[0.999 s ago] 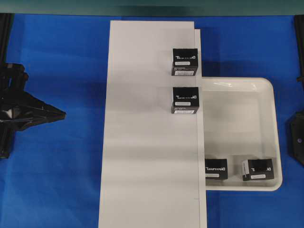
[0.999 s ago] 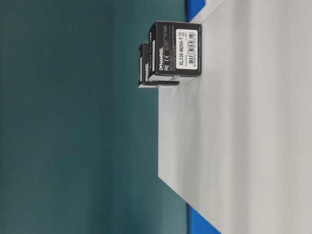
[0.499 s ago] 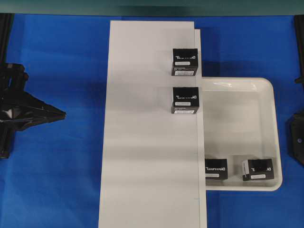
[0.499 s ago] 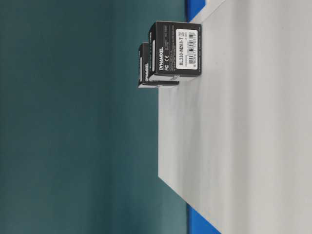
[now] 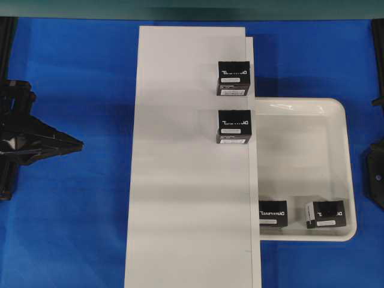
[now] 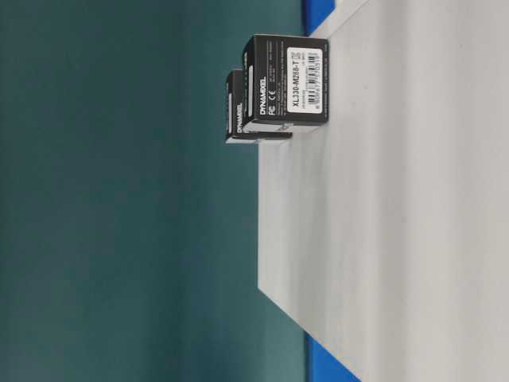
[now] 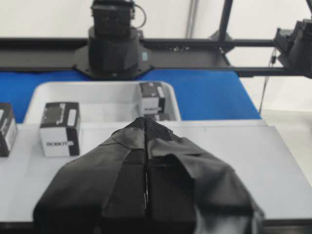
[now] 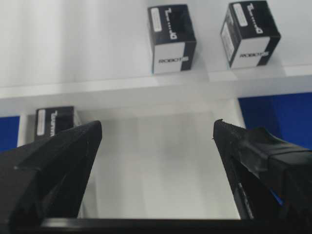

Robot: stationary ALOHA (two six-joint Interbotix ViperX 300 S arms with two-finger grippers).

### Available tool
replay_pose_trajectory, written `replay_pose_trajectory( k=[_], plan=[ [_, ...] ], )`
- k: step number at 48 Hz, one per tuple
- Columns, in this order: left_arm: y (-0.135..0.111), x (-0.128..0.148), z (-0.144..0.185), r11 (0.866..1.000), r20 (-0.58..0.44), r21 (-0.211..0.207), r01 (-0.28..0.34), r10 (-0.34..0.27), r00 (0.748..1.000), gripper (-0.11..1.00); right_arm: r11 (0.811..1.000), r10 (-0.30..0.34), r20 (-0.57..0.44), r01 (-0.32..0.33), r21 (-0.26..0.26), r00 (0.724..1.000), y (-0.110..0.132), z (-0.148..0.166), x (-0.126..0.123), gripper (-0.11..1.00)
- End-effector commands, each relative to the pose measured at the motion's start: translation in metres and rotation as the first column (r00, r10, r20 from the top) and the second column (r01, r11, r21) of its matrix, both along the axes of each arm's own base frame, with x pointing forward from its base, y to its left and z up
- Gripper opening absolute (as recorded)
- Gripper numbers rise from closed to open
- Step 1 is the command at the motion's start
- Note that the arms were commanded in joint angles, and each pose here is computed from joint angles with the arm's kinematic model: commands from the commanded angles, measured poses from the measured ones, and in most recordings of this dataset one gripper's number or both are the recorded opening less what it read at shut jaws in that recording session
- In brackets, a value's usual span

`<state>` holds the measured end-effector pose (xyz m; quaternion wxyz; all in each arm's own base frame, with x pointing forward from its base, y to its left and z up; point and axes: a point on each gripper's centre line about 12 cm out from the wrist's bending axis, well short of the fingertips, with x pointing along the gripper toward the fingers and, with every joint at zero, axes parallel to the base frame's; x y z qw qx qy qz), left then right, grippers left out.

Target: Place the box from the white plastic tray onto the white base.

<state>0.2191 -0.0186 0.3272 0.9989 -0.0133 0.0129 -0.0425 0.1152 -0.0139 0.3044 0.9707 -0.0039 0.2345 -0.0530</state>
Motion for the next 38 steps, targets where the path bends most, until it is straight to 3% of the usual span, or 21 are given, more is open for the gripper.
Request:
replay_pose_trajectory(
  k=[1,38],
  plan=[
    [-0.0002,0.0017,0.0110,1.000,0.028,-0.001,0.000,0.000,1.000,-0.07,1.000,-0.001,0.008,0.001,0.003,1.000,0.0000,0.0030,0.0004,0.98],
    [-0.0002,0.0021,0.0107,1.000,0.026,-0.004,0.000,0.000,1.000,-0.07,1.000,-0.001,-0.004,0.001,0.006,1.000,0.0006,0.0014,-0.0029,0.98]
  ],
)
